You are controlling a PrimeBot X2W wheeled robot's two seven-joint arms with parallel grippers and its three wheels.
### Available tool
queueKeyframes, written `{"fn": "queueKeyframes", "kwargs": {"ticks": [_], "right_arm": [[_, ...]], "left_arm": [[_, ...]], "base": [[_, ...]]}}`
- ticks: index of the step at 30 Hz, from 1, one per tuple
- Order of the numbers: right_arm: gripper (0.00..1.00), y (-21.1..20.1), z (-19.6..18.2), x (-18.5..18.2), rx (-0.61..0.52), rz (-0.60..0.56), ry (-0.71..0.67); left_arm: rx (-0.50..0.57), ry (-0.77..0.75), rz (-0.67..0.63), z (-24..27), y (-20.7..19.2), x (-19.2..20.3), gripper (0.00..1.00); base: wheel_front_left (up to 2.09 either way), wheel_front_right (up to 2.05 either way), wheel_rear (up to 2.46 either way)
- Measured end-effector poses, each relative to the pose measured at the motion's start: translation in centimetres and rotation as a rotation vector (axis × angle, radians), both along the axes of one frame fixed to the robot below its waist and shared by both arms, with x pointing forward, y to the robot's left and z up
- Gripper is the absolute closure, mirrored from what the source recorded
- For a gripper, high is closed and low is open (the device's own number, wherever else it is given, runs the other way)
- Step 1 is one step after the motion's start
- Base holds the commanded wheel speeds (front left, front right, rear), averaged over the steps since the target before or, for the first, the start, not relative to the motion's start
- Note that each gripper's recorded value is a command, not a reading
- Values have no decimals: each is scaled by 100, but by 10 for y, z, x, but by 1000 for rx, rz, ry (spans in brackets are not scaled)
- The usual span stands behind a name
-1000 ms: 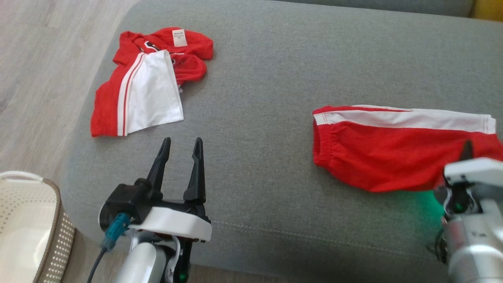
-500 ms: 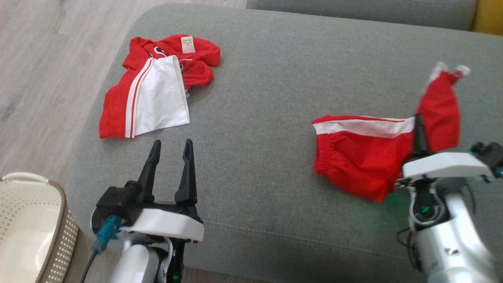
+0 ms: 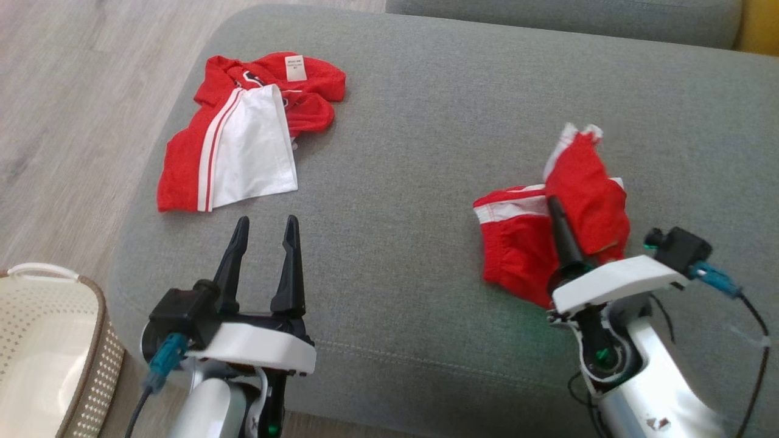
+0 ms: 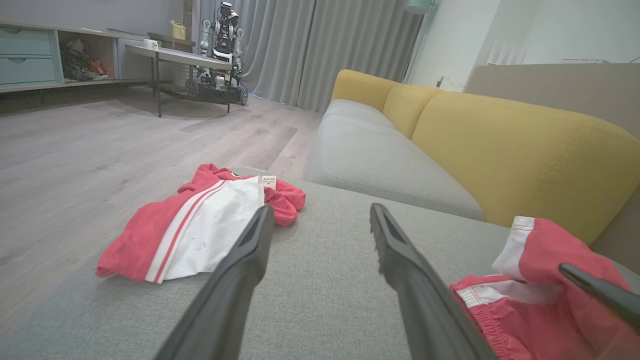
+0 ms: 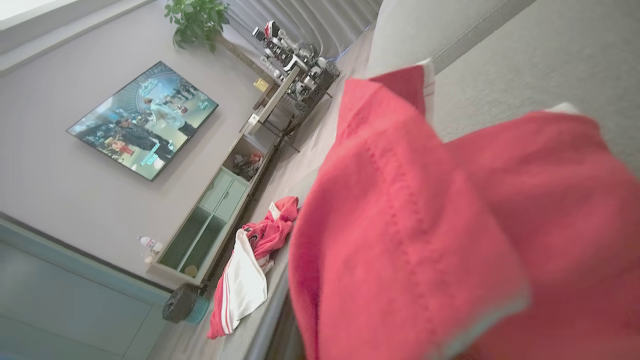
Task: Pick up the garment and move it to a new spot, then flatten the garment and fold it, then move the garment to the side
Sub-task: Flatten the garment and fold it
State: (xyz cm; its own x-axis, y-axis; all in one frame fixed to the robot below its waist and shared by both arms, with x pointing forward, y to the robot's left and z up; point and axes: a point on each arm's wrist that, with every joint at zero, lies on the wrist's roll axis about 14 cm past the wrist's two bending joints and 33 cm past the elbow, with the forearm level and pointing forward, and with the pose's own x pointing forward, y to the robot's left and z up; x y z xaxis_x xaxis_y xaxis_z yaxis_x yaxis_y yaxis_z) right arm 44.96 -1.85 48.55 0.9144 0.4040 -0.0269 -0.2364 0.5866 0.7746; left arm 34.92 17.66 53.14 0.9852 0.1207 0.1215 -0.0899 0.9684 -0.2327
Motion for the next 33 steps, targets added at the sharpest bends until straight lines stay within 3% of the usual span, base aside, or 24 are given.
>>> {"fn": "queueKeyframes", "kwargs": {"ticks": [6,10,18,19,20,21,22,33], "right_arm": [[100,13,-12,-9,-60,76,9],[100,9,-33,-14,-175,100,19],[100,22,-46,-18,-282,176,-10],[93,24,-45,-18,-297,187,-26],[62,26,-43,-17,-312,196,-42],[13,27,-42,-18,-328,207,-57],[0,28,-42,-19,-345,217,-69],[0,51,-45,-38,-549,375,-218]], "left_arm": [[0,5,6,-1,2,-1,0],[-2,8,9,-2,2,-1,0],[-8,22,16,-6,4,-1,0],[-8,22,16,-6,4,-1,0],[-8,22,17,-7,5,-1,0],[-8,22,17,-7,5,-1,0],[-8,22,18,-6,5,-1,0],[-8,16,17,-5,5,-2,0]], "base": [[0,0,0],[0,0,0],[0,0,0],[0,0,0],[0,0,0],[0,0,0],[0,0,0],[0,0,0]]}}
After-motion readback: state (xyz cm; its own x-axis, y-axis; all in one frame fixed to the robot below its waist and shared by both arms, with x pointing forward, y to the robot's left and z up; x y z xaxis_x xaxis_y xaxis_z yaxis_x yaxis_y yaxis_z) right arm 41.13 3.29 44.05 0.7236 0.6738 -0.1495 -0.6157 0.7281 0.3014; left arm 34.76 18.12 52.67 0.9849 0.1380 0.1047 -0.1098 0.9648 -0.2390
